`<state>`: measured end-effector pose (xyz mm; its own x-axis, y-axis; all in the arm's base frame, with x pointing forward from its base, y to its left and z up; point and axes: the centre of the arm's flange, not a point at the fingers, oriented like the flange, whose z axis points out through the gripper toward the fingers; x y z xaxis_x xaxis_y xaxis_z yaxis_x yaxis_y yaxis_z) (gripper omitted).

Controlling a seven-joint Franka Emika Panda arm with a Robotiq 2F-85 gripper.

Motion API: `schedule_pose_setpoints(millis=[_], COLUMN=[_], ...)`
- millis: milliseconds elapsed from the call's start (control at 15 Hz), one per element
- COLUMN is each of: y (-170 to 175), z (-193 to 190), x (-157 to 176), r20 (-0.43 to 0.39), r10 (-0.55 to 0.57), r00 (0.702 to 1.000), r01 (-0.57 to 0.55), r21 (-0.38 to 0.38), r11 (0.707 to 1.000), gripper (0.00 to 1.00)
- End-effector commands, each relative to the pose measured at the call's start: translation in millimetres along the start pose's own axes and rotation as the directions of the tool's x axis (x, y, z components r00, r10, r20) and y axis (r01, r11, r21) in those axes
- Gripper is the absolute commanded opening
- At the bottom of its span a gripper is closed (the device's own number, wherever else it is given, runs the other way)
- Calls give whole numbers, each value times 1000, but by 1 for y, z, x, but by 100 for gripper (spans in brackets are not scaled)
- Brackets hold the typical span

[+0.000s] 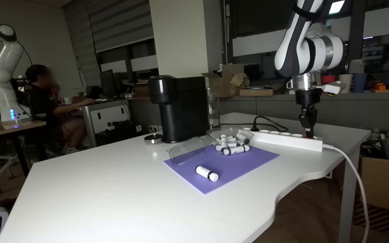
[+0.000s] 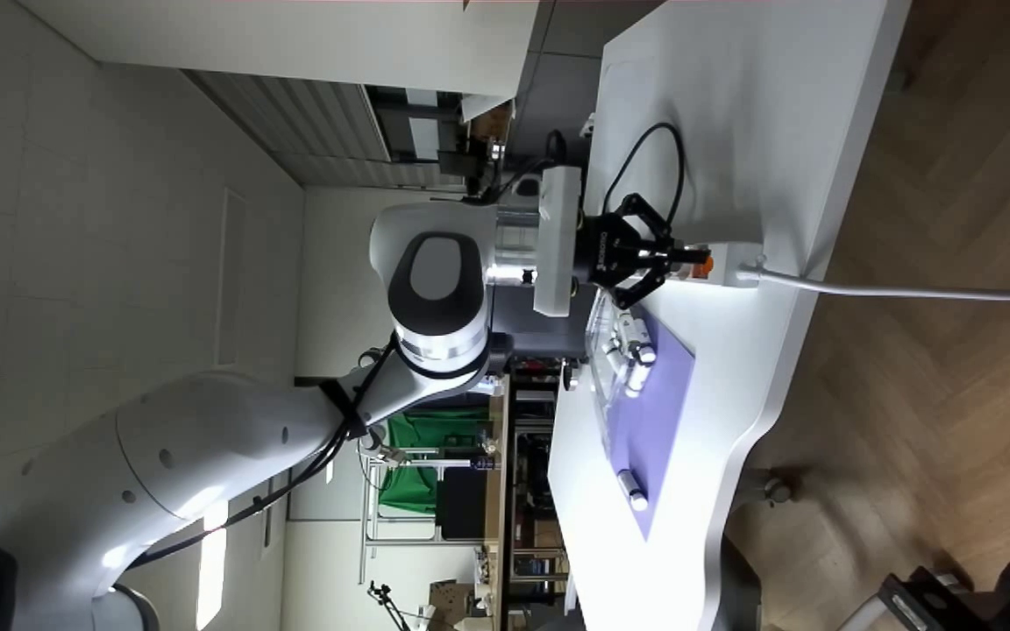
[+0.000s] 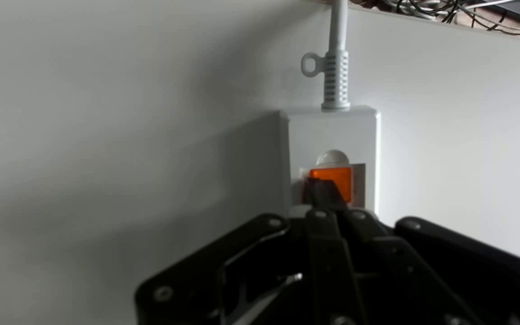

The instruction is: Switch on the adapter

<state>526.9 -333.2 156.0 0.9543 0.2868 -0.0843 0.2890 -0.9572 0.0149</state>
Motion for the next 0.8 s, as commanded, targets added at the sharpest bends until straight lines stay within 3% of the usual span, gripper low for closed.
schedule_pose_setpoints(millis=[0,333,733], y=[7,5,3], z=[15,30,17], x=[-1,-9,-14], r20=[-2,17,-44], r10=[9,7,16], r00=[1000,1000,999], r01=[-9,-8,-14], r21=[27,38,47], r11=[1000,999,999], gripper=[0,0,0])
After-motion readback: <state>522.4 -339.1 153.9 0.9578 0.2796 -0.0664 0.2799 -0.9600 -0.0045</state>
